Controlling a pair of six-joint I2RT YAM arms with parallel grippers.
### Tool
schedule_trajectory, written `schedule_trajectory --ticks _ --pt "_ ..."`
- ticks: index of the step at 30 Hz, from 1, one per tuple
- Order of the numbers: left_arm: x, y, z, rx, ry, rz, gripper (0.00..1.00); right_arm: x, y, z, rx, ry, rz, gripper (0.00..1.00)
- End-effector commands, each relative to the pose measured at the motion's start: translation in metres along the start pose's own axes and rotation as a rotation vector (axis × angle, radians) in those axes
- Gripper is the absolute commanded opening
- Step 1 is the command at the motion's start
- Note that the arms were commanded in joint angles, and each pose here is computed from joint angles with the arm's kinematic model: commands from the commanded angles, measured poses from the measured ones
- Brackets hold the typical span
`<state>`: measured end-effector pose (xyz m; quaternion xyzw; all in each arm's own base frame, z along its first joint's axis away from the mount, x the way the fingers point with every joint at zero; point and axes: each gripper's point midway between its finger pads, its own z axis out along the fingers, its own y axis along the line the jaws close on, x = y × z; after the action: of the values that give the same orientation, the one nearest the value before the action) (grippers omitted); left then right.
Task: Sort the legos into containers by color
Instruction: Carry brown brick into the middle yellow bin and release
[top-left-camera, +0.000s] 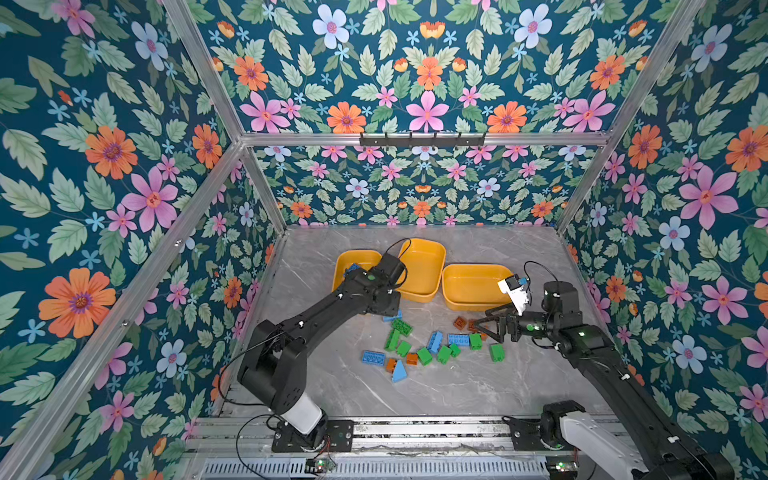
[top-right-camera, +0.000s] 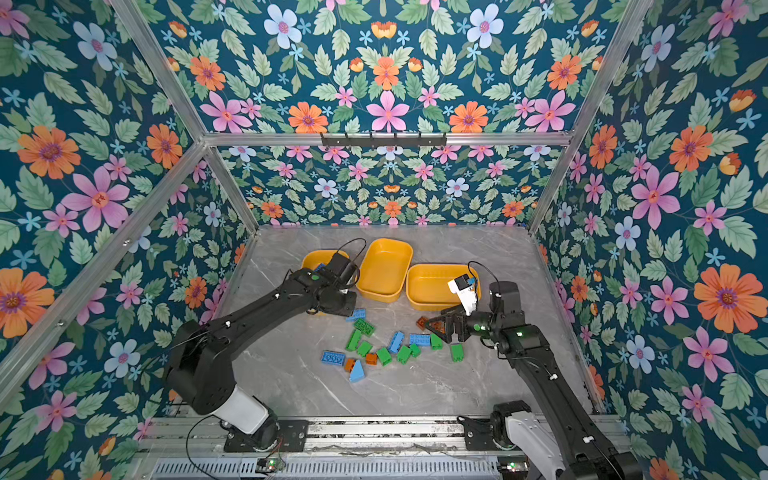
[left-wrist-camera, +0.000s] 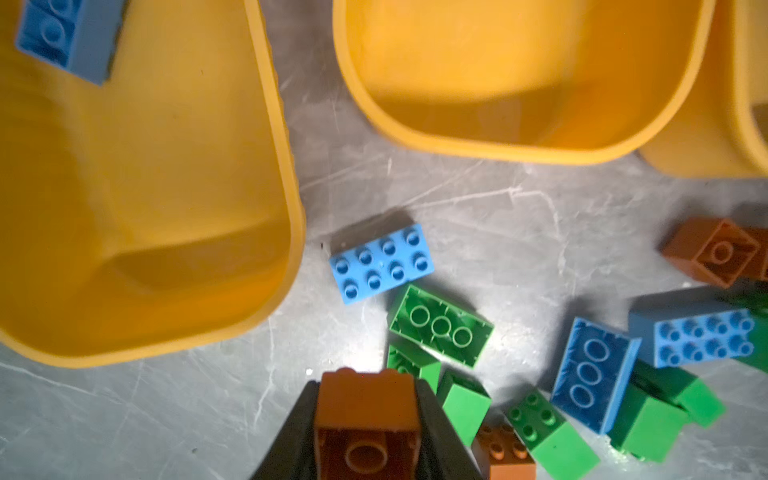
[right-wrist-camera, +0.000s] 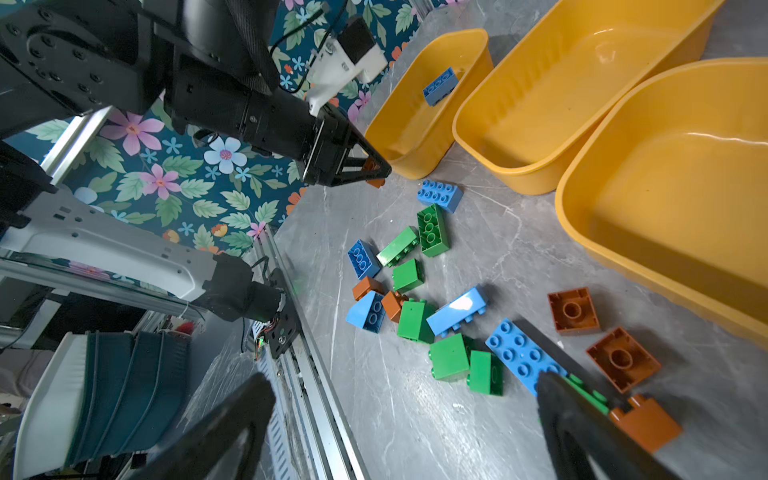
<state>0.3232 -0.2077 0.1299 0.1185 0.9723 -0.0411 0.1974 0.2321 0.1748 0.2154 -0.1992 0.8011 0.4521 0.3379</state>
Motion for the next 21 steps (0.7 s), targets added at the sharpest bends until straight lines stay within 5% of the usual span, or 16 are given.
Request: schedule_trajectory --ticks 1,11,21 --pt "-0.029 -0.006 0.002 0.021 -0.025 0.048 0.33 -0.019 0.001 0.001 -0.011 -0.068 -0.006 0.99" --pt "-0.132 -0.041 0.053 0.092 -0.188 0.037 0.32 -0.030 -0.012 0.007 0.021 -0.100 0.037 0.99" --pt "-0.178 -0.034 0.101 0.006 -0.294 0.002 0.39 -0.019 -0.026 0.008 0.087 -0.066 0.071 0.99"
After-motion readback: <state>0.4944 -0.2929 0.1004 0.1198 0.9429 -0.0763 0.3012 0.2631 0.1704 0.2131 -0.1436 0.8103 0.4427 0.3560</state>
